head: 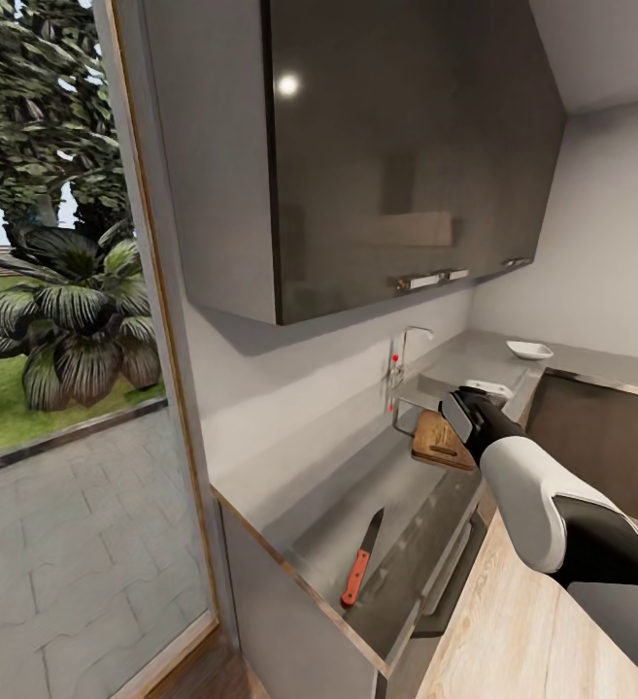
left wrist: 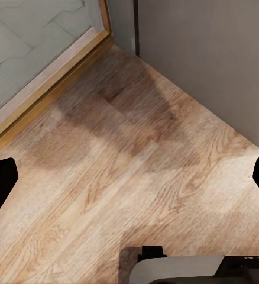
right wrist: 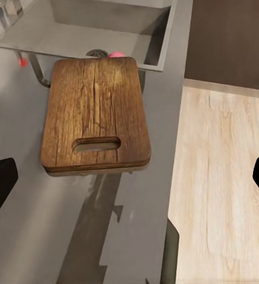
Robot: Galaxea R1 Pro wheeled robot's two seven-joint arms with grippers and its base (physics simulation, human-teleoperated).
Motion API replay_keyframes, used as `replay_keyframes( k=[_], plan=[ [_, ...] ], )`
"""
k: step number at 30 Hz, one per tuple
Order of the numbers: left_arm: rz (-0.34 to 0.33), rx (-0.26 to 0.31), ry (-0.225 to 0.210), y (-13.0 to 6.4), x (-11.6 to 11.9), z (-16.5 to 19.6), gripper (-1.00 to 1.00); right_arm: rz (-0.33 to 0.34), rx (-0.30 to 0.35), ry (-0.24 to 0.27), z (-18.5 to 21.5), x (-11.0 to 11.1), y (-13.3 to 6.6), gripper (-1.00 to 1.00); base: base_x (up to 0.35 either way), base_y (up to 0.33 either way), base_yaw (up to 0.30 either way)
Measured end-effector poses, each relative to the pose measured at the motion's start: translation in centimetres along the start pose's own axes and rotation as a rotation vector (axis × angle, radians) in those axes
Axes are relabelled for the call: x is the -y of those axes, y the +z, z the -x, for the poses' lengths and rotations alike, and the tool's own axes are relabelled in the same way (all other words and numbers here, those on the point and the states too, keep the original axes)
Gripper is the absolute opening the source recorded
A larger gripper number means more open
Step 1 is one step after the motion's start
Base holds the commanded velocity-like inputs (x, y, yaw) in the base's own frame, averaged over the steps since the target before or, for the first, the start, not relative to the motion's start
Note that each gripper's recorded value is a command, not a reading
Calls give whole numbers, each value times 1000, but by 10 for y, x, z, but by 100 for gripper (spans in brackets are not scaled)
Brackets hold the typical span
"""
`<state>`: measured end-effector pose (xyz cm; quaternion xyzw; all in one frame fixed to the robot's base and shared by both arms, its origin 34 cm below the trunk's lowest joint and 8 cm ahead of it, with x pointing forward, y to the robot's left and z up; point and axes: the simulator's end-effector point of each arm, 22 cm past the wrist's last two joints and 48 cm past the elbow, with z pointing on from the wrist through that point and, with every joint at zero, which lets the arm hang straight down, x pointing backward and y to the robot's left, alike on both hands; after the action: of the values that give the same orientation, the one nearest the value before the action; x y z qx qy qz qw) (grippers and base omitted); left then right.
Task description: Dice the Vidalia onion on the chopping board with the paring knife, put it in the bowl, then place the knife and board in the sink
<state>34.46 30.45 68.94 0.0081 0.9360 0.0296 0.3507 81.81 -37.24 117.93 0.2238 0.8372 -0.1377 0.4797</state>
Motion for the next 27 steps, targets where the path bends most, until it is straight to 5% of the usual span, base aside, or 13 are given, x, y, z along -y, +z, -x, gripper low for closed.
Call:
replay_keyframes(
  k=[23,27],
  plan=[
    [-5,-28,-1,-1,4,-11,100,-16,-24,-7,-14,3,15,100,0,0,0],
    [-9,-35,-3,-1,7,-14,100,-13,-56,40,-24,6,20,100,0,0,0]
  ],
)
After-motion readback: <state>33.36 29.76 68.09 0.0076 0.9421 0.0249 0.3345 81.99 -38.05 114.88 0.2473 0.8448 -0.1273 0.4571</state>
